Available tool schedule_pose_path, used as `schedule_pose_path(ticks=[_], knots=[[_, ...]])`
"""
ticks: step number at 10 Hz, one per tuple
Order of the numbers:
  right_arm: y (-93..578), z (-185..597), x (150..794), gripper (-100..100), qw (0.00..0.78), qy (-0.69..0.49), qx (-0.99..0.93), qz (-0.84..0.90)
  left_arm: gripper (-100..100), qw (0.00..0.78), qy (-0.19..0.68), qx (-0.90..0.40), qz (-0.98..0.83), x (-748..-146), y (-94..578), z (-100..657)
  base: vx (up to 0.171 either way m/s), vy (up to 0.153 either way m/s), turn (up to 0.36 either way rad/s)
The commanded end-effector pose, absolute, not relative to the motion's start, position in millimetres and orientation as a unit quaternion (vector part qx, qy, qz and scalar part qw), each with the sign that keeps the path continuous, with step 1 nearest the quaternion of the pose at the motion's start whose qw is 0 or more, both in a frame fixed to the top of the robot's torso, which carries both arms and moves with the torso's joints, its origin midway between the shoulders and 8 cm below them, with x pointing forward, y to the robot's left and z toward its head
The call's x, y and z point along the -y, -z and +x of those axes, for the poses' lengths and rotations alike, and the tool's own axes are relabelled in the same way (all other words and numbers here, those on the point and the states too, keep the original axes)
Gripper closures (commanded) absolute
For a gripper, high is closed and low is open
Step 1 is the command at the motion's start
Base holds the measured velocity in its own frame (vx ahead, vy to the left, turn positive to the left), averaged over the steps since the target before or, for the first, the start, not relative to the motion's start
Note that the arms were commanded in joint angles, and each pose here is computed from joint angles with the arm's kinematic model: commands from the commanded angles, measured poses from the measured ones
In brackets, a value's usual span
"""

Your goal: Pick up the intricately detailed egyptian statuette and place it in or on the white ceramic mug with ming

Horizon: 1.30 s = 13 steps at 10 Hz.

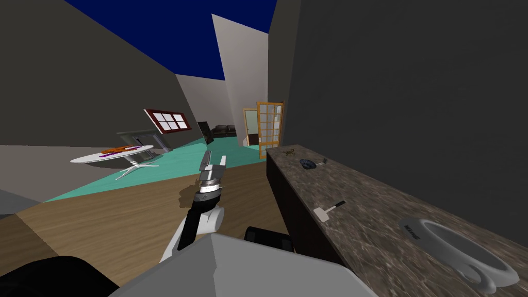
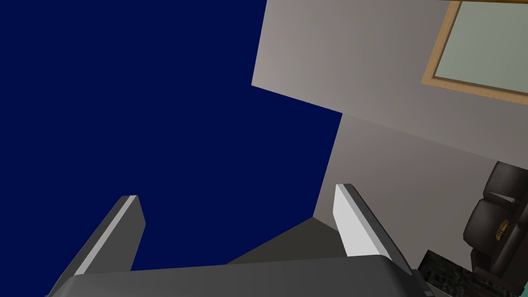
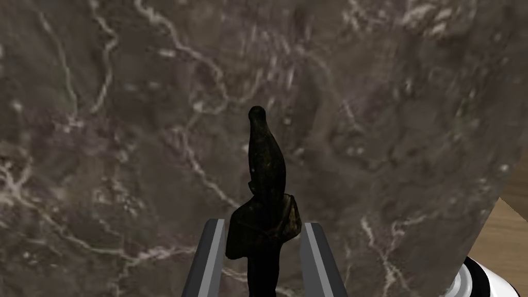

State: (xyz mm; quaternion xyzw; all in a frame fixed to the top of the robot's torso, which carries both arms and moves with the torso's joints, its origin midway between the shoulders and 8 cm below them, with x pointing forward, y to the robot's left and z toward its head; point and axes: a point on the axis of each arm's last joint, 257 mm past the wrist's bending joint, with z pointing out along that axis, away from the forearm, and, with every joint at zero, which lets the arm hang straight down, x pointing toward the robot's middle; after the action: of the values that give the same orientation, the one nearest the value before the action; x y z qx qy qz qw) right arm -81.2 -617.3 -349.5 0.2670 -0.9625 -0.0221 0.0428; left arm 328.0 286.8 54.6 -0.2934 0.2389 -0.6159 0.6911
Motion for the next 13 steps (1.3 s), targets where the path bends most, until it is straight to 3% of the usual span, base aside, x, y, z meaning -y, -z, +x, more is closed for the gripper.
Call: schedule_pose_path(ticks=[1,2,3,11,12,13], knots=[[349.5,-81.2,617.3,100,0.043,0.022,0.963,0.267,0,0.691,0.616,-0.239,-0.293,-286.8,-54.6,328.0,0.000,0.000,0.000],[349.5,-81.3,617.2,0,0.043,0.022,0.963,0.267,0,0.691,0.616,-0.239,-0.293,-286.8,-54.6,328.0,0.000,0.000,0.000],[343.8,-85.2,627.2,100,0.044,0.020,0.964,0.261,0,0.691,0.616,-0.239,-0.293,-286.8,-54.6,328.0,-0.008,0.033,0.130],[328.0,-102.8,645.3,100,0.048,0.022,0.969,0.241,0,0.691,0.616,-0.239,-0.293,-286.8,-54.6,328.0,-0.001,0.033,0.060],[327.6,-102.9,645.3,0,0.048,0.023,0.969,0.241,0,0.691,0.616,-0.239,-0.293,-286.8,-54.6,328.0,0.000,0.000,0.000],[318.7,-110.5,654.9,100,0.064,0.022,0.970,0.234,0,0.691,0.616,-0.239,-0.293,-286.8,-54.6,328.0,-0.021,0.069,-0.001]])
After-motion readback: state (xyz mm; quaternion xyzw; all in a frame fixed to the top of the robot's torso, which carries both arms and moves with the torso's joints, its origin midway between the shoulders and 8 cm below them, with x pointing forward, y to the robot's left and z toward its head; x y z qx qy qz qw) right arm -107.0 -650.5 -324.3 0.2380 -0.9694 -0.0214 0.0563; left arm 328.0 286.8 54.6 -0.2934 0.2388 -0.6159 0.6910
